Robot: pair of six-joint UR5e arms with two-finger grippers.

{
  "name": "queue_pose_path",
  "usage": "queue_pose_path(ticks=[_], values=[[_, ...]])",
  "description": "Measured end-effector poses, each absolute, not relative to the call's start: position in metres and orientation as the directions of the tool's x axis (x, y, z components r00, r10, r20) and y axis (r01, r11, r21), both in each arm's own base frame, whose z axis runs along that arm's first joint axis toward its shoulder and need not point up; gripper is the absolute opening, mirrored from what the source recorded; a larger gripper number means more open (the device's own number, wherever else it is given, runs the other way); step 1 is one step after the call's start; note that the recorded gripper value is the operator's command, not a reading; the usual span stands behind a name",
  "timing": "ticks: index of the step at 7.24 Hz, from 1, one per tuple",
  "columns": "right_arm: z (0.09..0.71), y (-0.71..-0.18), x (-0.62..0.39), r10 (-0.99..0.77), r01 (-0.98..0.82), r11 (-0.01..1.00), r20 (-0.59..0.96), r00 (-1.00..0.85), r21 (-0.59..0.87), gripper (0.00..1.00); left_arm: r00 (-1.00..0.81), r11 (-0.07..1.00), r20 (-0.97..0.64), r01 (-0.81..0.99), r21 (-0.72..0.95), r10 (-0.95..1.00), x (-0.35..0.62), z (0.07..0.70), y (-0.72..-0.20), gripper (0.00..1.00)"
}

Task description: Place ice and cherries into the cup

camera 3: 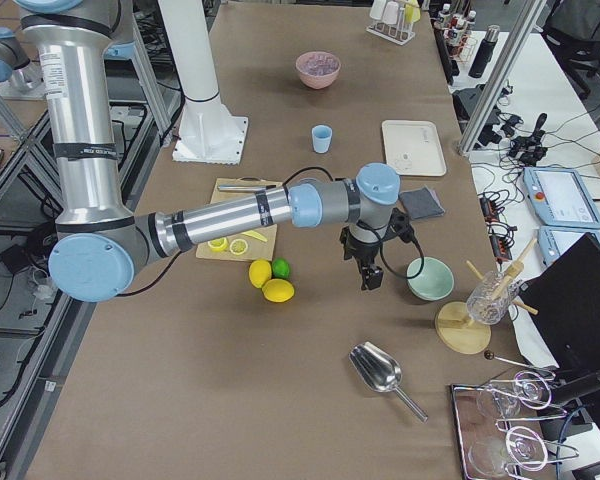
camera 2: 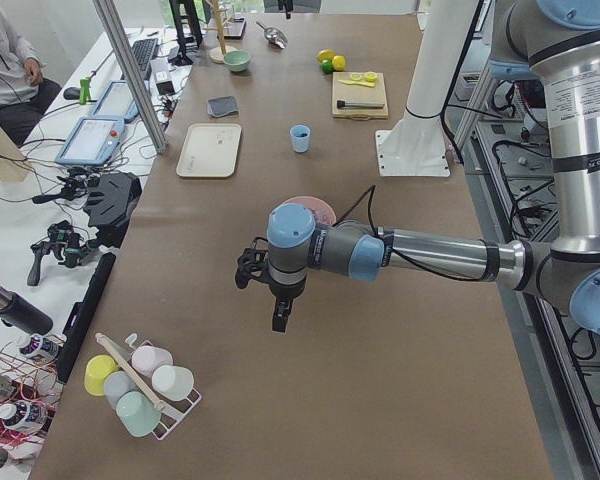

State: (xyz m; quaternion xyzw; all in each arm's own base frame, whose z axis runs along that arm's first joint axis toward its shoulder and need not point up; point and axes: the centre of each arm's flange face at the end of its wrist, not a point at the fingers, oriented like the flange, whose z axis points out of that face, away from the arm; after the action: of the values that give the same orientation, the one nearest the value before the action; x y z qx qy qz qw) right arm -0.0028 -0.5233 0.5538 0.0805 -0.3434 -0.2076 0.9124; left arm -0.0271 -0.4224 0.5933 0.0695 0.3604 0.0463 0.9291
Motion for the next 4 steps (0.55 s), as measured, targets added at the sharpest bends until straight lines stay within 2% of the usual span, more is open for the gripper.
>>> queue_pose_path(ticks=[4], values=[[0.587, -0.506, 0.033, -0.396, 0.3, 0.918, 0.604, 0.692, 0.258, 1.0, 0.735, 0.985, -0.665, -0.026, 0.172, 0.135, -0.031, 0.594, -0.437, 0.97]])
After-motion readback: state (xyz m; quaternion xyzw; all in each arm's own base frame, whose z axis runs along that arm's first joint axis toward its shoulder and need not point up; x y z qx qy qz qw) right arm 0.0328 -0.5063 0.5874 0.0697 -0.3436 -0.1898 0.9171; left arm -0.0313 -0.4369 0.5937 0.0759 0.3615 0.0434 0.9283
